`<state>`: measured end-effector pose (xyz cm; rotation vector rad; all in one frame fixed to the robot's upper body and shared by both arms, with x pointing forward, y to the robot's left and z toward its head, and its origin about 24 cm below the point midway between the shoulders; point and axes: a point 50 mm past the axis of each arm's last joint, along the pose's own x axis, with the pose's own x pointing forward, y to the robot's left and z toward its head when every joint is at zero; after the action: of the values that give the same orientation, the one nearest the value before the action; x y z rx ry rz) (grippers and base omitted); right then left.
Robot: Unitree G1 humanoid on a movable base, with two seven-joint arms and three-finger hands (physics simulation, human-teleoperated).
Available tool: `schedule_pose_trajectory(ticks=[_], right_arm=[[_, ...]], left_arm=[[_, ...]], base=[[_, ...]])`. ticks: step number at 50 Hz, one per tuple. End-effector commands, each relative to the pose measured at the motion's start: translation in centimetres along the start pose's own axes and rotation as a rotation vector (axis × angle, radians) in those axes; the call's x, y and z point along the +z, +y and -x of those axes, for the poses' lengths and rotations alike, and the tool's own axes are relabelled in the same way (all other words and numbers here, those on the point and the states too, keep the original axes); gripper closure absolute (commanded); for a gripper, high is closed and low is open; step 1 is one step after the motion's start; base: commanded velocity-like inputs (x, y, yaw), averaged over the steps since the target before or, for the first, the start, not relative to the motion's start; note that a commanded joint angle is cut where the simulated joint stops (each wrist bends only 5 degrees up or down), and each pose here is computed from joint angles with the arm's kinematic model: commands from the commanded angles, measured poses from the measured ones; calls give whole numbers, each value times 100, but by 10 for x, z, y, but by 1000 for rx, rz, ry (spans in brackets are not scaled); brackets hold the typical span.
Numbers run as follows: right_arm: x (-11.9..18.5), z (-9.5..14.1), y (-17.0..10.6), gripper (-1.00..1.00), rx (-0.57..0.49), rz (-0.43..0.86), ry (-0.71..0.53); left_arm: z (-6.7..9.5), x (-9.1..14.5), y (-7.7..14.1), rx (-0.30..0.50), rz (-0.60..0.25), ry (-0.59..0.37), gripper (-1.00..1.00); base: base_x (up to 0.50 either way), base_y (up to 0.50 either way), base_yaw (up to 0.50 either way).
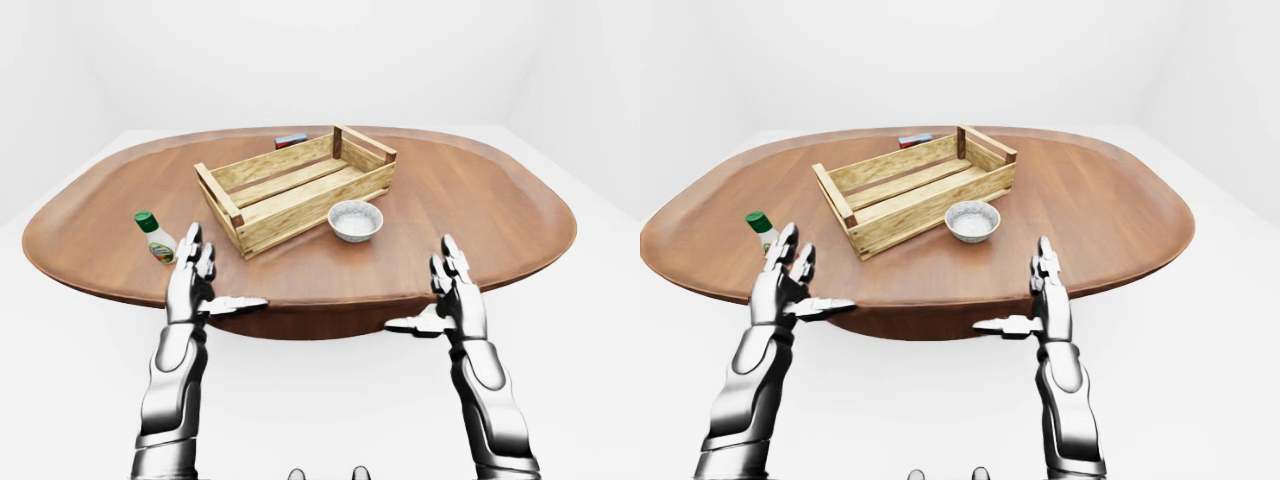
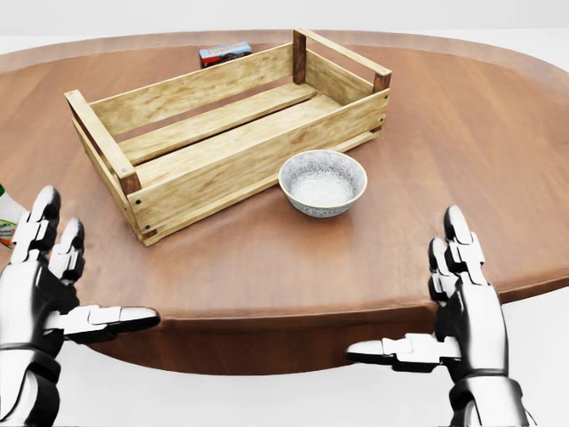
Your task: Pick up the salad dressing and put it in the tray.
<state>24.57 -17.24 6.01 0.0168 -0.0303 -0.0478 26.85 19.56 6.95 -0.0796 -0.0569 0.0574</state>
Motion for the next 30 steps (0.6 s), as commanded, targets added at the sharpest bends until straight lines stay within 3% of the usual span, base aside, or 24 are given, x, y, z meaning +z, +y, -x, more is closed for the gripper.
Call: schedule_pose_trajectory(ticks=[1,8,15,18,21,24,30], right_arm=[[119,66,-71,-100,-163,111,-502],[175,138,-114,-100,-331,329,-735],[210,177,-117,-100,-384,497,-877],[222,191,-117,-100,-401,510,-959],[226,198,-119,-100,-415,521,-967],[233,203,-117,-100,-447,557,-998],[244,203,-113,-100,-571,807,-955]], left_arm=[[5,199,120,115,-109,-625,-100],[30,251,156,216,-197,-733,-100],[42,283,190,321,-233,-729,-100],[45,292,204,369,-237,-706,-100],[52,266,234,433,-208,-585,-100],[63,274,236,447,-220,-608,-100],[62,266,246,472,-214,-553,-100]], base=[[0,0,0],[0,0,0],[0,0,0],[0,0,0],[0,0,0],[0,0,0],[0,24,0]])
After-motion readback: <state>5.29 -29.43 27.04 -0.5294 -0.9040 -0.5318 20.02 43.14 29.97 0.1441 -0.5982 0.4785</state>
